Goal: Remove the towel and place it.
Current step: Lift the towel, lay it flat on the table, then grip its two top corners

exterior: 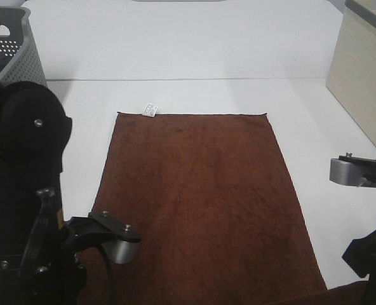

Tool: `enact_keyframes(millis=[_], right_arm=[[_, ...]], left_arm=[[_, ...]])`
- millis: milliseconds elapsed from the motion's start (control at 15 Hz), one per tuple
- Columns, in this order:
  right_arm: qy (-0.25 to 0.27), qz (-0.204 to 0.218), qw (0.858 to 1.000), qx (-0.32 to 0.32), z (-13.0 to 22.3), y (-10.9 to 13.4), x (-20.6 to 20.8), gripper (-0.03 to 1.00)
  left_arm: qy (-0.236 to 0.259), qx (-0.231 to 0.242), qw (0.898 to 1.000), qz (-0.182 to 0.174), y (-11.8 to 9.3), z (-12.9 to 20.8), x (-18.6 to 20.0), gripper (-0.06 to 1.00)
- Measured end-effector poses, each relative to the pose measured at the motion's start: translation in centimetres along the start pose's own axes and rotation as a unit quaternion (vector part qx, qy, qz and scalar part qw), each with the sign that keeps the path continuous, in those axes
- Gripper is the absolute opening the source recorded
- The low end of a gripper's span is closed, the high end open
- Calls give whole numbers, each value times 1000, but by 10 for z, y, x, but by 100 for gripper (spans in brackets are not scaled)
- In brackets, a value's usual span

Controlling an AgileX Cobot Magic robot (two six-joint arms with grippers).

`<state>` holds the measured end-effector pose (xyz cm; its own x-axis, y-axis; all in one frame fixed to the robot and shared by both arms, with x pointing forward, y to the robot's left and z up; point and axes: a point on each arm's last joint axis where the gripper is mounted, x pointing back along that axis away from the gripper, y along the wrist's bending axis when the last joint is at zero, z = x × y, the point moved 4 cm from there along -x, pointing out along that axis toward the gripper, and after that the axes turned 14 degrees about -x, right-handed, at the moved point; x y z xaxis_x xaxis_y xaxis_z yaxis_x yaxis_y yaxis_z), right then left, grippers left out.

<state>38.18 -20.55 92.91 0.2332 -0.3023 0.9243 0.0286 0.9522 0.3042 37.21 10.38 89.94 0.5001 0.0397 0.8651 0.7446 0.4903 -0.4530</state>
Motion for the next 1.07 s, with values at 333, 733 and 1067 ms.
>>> enact_keyframes(millis=[333, 733, 1067], right_arm=[[11, -9, 1000, -1, -8, 2, -9, 1], [17, -40, 999, 6, -6, 10, -8, 3], [44, -50, 998, 0, 1, 12, -8, 36]], left_arm=[[-8, -6, 1000, -8, 1, -38, 5, 0], [3, -22, 1000, -6, -12, -62, -4, 0], [5, 1, 1000, 8, -27, -65, -10, 34]])
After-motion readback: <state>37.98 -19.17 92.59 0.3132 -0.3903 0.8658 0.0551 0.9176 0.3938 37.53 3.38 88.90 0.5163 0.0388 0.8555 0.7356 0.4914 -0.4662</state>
